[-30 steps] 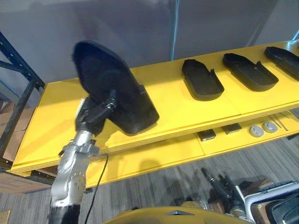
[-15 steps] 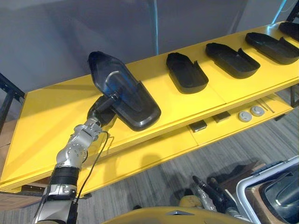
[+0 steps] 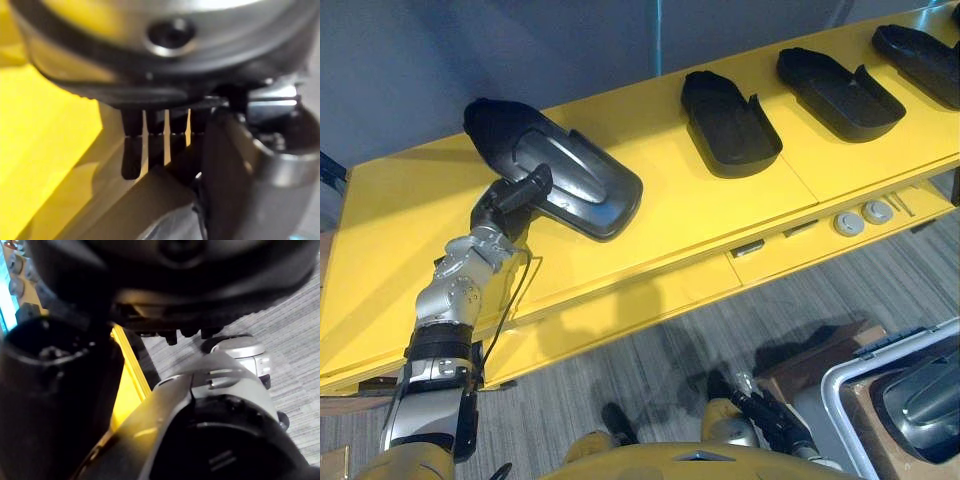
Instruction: Walk over and take three plastic housings, then place them on the shelf
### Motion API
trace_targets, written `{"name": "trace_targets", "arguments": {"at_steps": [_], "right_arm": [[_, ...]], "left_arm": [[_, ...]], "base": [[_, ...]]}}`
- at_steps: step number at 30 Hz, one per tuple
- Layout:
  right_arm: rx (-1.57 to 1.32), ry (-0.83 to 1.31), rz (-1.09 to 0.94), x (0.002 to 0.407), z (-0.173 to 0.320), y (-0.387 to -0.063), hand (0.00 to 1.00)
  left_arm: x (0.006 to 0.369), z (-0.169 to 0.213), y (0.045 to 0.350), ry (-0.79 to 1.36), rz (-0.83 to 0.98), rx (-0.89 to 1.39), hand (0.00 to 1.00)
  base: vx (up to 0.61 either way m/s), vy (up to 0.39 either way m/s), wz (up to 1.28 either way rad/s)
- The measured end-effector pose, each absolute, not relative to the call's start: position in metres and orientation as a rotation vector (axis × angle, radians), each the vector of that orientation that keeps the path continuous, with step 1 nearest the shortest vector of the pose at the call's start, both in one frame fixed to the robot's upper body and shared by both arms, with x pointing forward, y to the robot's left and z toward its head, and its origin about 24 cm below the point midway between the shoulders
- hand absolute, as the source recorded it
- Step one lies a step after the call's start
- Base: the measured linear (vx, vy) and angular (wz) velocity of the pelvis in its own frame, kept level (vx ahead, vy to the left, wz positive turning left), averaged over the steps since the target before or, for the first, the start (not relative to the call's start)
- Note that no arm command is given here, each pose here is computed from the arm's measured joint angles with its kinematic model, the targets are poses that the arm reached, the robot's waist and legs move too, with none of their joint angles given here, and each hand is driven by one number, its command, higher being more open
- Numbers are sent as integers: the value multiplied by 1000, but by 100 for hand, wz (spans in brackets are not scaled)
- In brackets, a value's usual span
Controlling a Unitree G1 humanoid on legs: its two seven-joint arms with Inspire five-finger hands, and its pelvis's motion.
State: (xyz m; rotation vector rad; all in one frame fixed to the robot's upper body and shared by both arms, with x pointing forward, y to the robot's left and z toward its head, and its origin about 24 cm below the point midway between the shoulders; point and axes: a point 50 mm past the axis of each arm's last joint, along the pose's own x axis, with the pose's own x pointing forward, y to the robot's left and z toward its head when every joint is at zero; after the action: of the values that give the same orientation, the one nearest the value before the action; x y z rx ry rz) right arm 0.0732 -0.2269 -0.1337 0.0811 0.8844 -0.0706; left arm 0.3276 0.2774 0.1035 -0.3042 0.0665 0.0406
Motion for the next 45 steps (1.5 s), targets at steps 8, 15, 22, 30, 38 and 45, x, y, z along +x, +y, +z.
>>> {"name": "trace_targets", "arguments": {"at_steps": [8,15,22,30,38,45], "right_arm": [[78,845,-65,83,-130,-223,100],[88,824,-87,87,-129,-223,100],[98,797,-134,88,-127,-223,100],[86,782,-101,90,-128,-209,100],[94,683,-228,94,-121,-203,100],[49,421,-263,130,-85,-202,100]], "left_arm": [[337,123,279,30,47,-201,100],[345,147,287,34,120,37,100],[347,166,317,94,301,257,100],[347,166,336,132,583,278,100],[350,233,314,-318,694,152,100],[335,269,262,-677,410,-101,100]], "base": [[-25,-3,0],[0,0,0],[10,1,0],[-21,-10,-9],[-8,-2,-1],[-2,8,-15]]}}
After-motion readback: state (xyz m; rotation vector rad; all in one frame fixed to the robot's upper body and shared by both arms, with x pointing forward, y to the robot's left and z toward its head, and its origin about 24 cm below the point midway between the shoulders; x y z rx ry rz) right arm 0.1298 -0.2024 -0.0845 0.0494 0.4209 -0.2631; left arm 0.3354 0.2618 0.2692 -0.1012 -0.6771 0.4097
